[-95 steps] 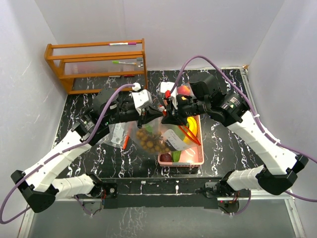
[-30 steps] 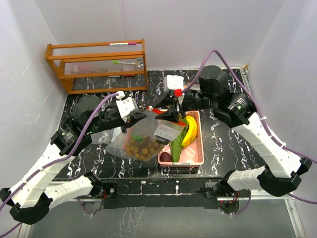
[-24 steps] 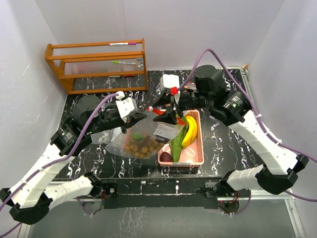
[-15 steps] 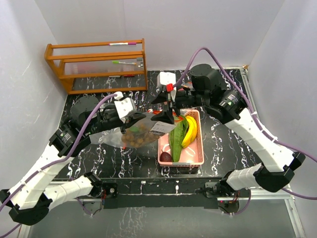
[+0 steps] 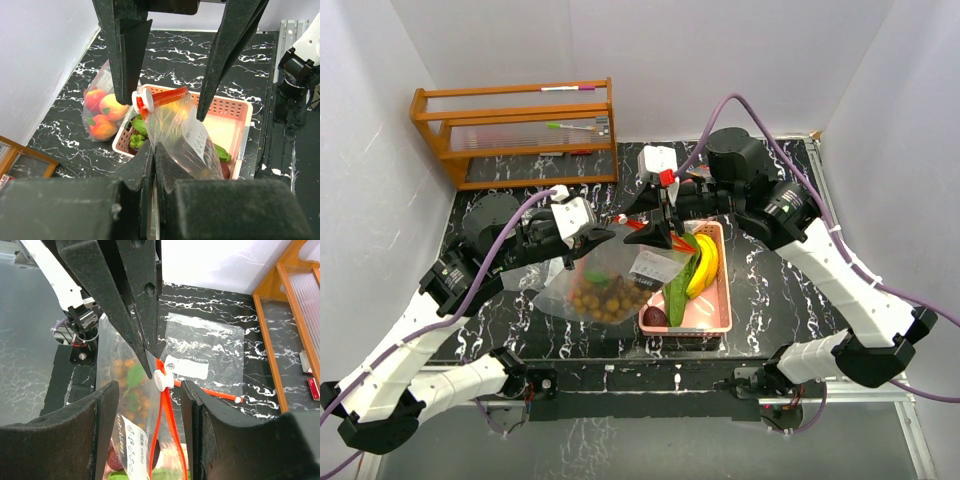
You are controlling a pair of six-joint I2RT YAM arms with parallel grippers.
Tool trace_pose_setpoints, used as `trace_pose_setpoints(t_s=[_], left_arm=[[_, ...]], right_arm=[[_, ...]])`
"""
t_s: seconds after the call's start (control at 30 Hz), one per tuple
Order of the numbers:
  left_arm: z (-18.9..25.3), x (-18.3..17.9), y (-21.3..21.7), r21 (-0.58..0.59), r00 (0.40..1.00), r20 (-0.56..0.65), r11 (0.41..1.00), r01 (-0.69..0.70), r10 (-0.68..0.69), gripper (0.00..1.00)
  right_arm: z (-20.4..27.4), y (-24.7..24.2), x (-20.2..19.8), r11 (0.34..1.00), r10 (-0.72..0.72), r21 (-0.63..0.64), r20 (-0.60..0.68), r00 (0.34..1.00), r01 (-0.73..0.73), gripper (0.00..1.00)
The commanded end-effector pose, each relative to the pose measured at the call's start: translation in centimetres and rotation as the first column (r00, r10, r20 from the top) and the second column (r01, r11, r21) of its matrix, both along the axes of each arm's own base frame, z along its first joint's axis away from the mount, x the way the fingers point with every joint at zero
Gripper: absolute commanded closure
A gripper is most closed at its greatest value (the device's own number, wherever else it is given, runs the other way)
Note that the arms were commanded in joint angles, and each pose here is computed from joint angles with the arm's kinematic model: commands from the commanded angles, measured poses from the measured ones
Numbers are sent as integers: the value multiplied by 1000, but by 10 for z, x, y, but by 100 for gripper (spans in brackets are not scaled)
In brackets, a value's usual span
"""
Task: Place the food in the zip-top bag and seal the zipper
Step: Zip the zipper food storage bag.
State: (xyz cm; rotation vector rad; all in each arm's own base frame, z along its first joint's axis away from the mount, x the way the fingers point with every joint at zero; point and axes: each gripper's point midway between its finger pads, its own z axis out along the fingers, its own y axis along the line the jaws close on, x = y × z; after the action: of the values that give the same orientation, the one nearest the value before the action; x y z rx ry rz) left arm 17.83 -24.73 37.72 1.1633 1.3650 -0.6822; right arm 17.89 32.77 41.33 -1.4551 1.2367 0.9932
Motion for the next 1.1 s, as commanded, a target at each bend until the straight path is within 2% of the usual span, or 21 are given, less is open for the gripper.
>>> trace_pose_setpoints(t_s=[0.0, 0.2, 0.33, 0.37, 0.47, 0.63, 0.73, 0.87, 0.93, 1.07], left_arm=[[15, -5, 3, -38, 999, 42, 999, 9, -7, 100], [16, -6, 4, -40, 999, 44, 999, 9, -7, 100], [16, -6, 5, -44, 999, 48, 999, 8, -6, 100], [16, -6, 5, -44, 999, 48, 999, 7, -5, 100], [17, -6, 5, -45, 999, 50, 999, 5, -2, 100], [17, -5, 6, -47, 998, 55, 999, -3, 5, 100], [17, -5, 5, -45, 999, 52, 999, -1, 3, 100], [17, -4, 5, -47, 999, 50, 999, -2, 4, 100], [17, -4, 5, -48, 999, 50, 999, -2, 4, 100], [18, -4, 5, -51, 998, 55, 999, -2, 5, 100]], right_arm=[[34, 2, 2, 997, -5, 81, 62, 998, 0, 45], [36, 6, 8, 996, -12, 88, 61, 998, 7, 44], [35, 8, 7, 997, 4, 82, 49, 999, -8, 47], [34, 8, 7, 997, 7, 81, 47, 999, -10, 49], [32, 8, 7, 997, 11, 73, 38, 999, -14, 65], [31, 6, 7, 998, 10, 66, 30, 1000, -12, 76], [35, 5, 6, 997, 7, 74, 34, 999, -9, 76], [40, 3, 6, 996, -2, 84, 42, 999, -1, 70], [40, 3, 4, 996, 10, 86, 42, 999, -13, 63], [39, 3, 2, 996, 21, 85, 38, 999, -24, 62]])
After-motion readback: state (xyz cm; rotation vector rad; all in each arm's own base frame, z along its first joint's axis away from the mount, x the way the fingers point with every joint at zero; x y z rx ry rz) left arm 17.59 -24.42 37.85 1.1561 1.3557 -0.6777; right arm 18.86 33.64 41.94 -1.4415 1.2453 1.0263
